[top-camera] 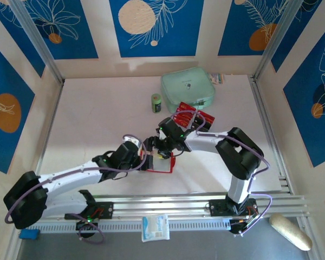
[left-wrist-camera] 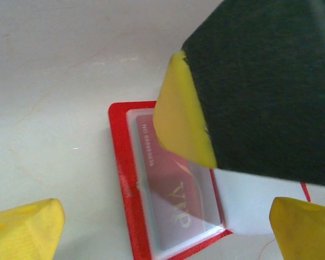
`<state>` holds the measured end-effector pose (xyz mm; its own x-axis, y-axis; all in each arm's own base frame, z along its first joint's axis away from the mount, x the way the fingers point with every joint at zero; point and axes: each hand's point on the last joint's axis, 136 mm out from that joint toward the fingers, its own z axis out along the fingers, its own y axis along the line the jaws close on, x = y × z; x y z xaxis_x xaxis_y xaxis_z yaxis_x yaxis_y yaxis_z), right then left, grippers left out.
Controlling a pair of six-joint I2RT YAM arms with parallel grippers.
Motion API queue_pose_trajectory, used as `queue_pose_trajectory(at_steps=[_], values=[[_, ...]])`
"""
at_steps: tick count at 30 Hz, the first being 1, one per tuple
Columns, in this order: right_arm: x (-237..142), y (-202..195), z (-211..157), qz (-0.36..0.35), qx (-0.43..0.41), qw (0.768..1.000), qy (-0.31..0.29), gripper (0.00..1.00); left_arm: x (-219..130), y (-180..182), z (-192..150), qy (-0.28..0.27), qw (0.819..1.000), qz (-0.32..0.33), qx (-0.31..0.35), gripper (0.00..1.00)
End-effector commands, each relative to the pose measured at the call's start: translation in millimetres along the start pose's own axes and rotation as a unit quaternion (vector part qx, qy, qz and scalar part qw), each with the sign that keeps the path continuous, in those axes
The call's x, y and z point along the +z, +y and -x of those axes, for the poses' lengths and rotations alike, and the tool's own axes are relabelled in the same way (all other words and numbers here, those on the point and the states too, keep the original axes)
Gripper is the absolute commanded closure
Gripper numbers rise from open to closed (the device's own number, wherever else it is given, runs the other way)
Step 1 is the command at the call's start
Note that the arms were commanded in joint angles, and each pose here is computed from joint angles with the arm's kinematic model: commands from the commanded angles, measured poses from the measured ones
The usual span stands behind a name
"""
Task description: Put the credit cards into the card holder
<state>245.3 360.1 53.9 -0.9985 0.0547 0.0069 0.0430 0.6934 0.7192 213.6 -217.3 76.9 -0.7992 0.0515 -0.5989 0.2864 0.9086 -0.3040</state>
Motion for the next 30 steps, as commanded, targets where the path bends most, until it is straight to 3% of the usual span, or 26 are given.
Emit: queue_pose_trajectory(at_steps=[1, 21, 30], values=[[9, 7, -2, 0.008, 0.013, 1.0, 0.014, 0.23, -2, 15, -11, 0.008, 1.0, 0.027, 0.004, 0.03], [16, 0, -4, 0.009, 0.038, 0.999, 0.019, 0.23, 11, 29, -19, 0.011, 0.998, 0.057, 0.013, 0.01], [7, 9, -2, 0.024, 0.032, 0.999, 0.016, 0.24, 22, 50, -30, 0.028, 0.994, 0.108, 0.012, 0.0]])
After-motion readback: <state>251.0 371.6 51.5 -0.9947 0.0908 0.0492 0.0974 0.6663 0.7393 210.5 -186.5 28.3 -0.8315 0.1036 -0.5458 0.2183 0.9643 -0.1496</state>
